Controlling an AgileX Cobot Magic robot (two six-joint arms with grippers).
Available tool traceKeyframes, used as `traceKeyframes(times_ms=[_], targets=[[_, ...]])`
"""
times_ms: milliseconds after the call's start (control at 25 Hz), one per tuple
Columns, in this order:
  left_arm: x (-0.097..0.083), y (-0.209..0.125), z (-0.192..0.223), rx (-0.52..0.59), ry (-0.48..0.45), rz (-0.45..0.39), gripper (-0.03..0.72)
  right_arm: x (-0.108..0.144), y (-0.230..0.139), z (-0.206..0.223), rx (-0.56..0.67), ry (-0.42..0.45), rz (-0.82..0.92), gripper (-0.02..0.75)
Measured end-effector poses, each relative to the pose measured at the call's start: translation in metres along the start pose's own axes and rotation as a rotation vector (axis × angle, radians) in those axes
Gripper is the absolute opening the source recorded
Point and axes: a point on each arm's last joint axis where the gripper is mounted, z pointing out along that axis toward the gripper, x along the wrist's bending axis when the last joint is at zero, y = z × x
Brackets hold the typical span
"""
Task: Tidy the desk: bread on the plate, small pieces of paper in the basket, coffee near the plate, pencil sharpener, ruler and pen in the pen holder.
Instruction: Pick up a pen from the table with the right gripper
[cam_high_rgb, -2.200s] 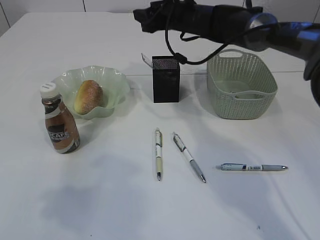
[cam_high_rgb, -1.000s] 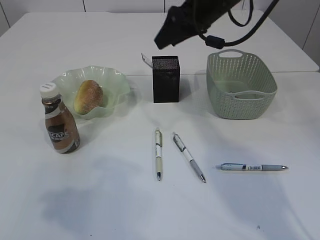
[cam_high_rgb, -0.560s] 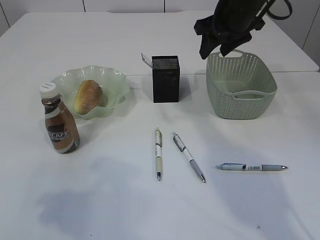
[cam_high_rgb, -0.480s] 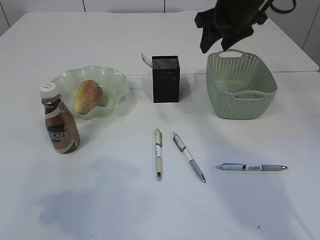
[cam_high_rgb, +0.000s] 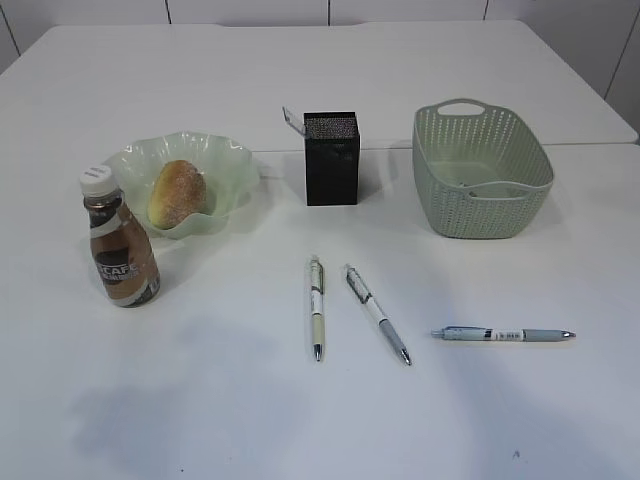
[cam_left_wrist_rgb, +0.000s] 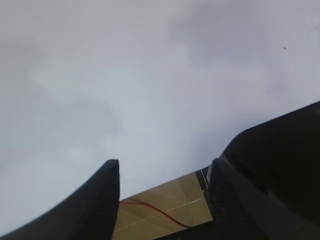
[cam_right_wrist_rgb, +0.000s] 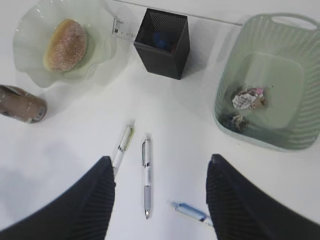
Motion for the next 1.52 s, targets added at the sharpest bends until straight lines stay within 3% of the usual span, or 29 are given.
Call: traceKeyframes(times_ms=[240, 680, 1200, 1360, 1520], targets=[[0.0, -0.001, 0.0, 0.006, 0.001, 0.0, 0.402, 0.007, -0.045, -0.035, 0.021, -0.006, -0.058, 0.46], [-0.001, -0.001, 0.0, 0.008, -0.01, -0.005, 0.402, -0.002, -0.107, 0.01, 0.271, 0.006, -0.066, 0.459], [-0.002, 0.001, 0.0, -0.007, -0.026, -0.01, 0.402, -0.004, -0.108, 0.026, 0.315, 0.018, -0.074, 0.459], [-0.003, 0.001, 0.0, -0.006, -0.03, -0.012, 0.402, -0.005, -0.108, 0.027, 0.316, 0.035, -0.18, 0.459], [-0.003, 0.001, 0.0, -0.006, -0.031, -0.012, 0.402, -0.005, -0.108, 0.027, 0.313, 0.072, -0.408, 0.459]])
